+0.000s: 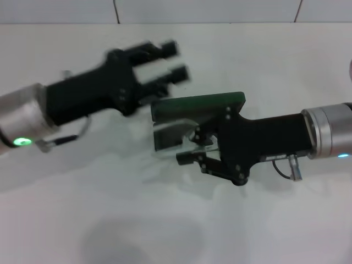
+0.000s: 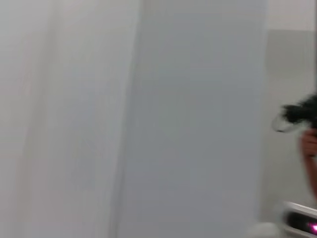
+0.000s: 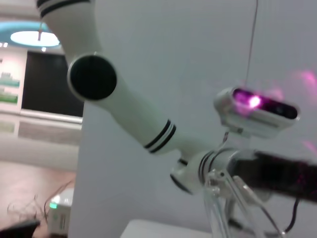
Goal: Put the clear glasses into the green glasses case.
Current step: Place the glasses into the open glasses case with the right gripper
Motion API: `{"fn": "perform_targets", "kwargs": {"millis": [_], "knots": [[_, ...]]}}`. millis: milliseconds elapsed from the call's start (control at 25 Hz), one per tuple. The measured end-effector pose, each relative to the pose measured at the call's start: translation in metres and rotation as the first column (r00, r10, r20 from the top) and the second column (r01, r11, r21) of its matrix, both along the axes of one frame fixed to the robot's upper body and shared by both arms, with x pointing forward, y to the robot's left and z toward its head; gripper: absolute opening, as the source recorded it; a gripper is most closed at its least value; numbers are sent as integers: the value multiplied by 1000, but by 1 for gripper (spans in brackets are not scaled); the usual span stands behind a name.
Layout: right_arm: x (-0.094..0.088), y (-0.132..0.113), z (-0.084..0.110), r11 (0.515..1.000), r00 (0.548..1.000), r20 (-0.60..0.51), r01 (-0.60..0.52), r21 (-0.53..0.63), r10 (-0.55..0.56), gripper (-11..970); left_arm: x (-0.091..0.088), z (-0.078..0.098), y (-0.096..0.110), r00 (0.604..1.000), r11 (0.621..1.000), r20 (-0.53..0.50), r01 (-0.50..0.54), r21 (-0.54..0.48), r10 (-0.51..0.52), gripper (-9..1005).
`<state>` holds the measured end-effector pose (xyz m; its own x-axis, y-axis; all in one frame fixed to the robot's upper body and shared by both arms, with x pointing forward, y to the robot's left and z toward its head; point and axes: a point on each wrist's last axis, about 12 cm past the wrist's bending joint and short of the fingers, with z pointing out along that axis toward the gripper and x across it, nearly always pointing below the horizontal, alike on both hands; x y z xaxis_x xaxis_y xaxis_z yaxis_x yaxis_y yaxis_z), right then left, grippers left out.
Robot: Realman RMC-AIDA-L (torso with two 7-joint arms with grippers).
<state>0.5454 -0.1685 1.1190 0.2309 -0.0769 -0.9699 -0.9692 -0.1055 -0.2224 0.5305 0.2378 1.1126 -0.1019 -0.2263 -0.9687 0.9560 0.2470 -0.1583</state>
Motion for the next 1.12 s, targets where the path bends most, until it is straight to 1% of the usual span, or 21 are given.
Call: {"fn": "perform_targets", "kwargs": {"millis": [40,80,120,160,240,280,360,440,480,560,640,760,960,1120], "knots": [[-1,-2,0,1000,1000,16,-4,-16,4,164,0,0,10,999,999,1,-44,-8,44,559],[-1,-3,1,999,1000,30,-3,-36,4,164,0,0,10,999,999,1,-44,-8,44,558],[-1,-4,2,998,999,43,0,-62,3,165,0,0,19,996,996,0,-85,-15,85,558],[-2,-8,5,995,998,60,20,-98,-14,165,-2,-2,40,984,984,-9,-179,-19,179,558],[-4,-13,8,981,993,98,77,-177,-60,166,-4,-5,49,974,974,-20,-228,-15,227,558],[-7,-17,11,959,983,144,145,-244,-112,167,-5,-7,54,966,966,-29,-257,-11,256,558],[-10,-17,17,927,964,211,222,-301,-162,168,-7,-11,60,954,955,-44,-295,0,295,557],[-13,-9,26,882,935,282,309,-355,-214,169,-9,-15,64,946,948,-55,-319,11,319,557],[-13,-7,27,880,933,288,313,-358,-214,170,-11,-16,65,944,945,-58,-326,15,326,556],[-12,1,26,853,923,302,348,-390,-239,171,-11,-18,67,940,941,-59,-336,23,337,556],[-10,5,22,836,916,310,369,-407,-254,172,-10,-18,67,937,939,-58,-343,32,344,557],[-9,13,7,804,898,338,413,-428,-281,174,-8,-19,65,937,938,-61,-344,36,345,557],[-10,22,-9,773,876,374,457,-439,-305,177,-7,-20,65,938,940,-72,-336,54,340,558],[-11,27,-17,756,859,406,483,-441,-312,179,-5,-22,62,939,941,-76,-332,70,336,556]]}}
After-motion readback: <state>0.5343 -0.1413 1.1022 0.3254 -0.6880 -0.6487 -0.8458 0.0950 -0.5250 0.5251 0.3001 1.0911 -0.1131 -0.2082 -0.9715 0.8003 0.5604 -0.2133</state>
